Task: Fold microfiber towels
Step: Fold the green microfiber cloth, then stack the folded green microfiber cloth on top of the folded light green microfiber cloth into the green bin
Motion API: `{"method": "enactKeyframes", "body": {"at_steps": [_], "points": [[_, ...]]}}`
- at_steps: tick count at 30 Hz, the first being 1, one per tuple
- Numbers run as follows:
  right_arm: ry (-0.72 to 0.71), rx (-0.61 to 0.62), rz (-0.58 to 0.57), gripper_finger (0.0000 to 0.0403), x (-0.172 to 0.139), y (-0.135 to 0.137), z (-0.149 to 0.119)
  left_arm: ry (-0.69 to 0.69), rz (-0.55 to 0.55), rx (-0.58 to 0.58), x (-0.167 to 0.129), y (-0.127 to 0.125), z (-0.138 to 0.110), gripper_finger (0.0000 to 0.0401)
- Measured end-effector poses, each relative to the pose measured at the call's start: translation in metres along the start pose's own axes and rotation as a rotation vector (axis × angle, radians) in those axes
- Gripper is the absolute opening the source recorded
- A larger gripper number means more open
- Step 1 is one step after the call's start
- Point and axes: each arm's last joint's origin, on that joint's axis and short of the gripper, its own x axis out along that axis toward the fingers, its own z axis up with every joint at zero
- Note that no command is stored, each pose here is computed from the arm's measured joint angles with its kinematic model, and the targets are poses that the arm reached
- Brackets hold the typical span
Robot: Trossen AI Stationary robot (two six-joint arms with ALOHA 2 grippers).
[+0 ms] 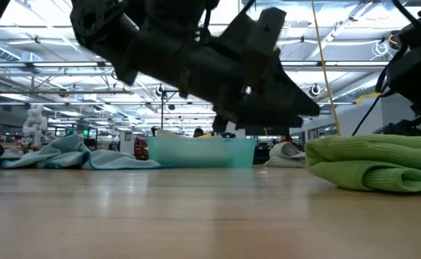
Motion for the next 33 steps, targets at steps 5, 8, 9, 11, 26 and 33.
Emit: {"method": "enactKeyframes", "body": {"at_steps": [5,8,9,11,26,33], "points": [[0.012,0.021,-0.009,0.0287,-0.001,0.0,-0.001,-0.032,-0.038,-0.013,0.008,-0.005,-0.02,0.0129],[-0.027,0.011,0.006,0.0284,-0.004,0.002,0.003,-0.048,-0.054,0.013,0.008,-0.009,-0.021,0.0108],[-0.043,0.005,0.013,0.0284,-0.005,0.003,0.005,-0.058,-0.051,0.019,0.008,-0.01,-0.021,0.0102],[-0.069,0.002,0.023,0.0284,-0.007,0.005,0.007,-0.08,-0.024,0.04,0.005,-0.012,-0.016,0.009],[-0.418,-0.028,-0.208,0.0239,-0.009,0.02,0.026,-0.07,-0.06,0.065,0.045,-0.019,-0.019,0.0036],[-0.41,-0.045,-0.262,0.0121,0.004,0.027,0.017,0.008,-0.105,0.037,0.056,-0.02,-0.044,0.0035]]}}
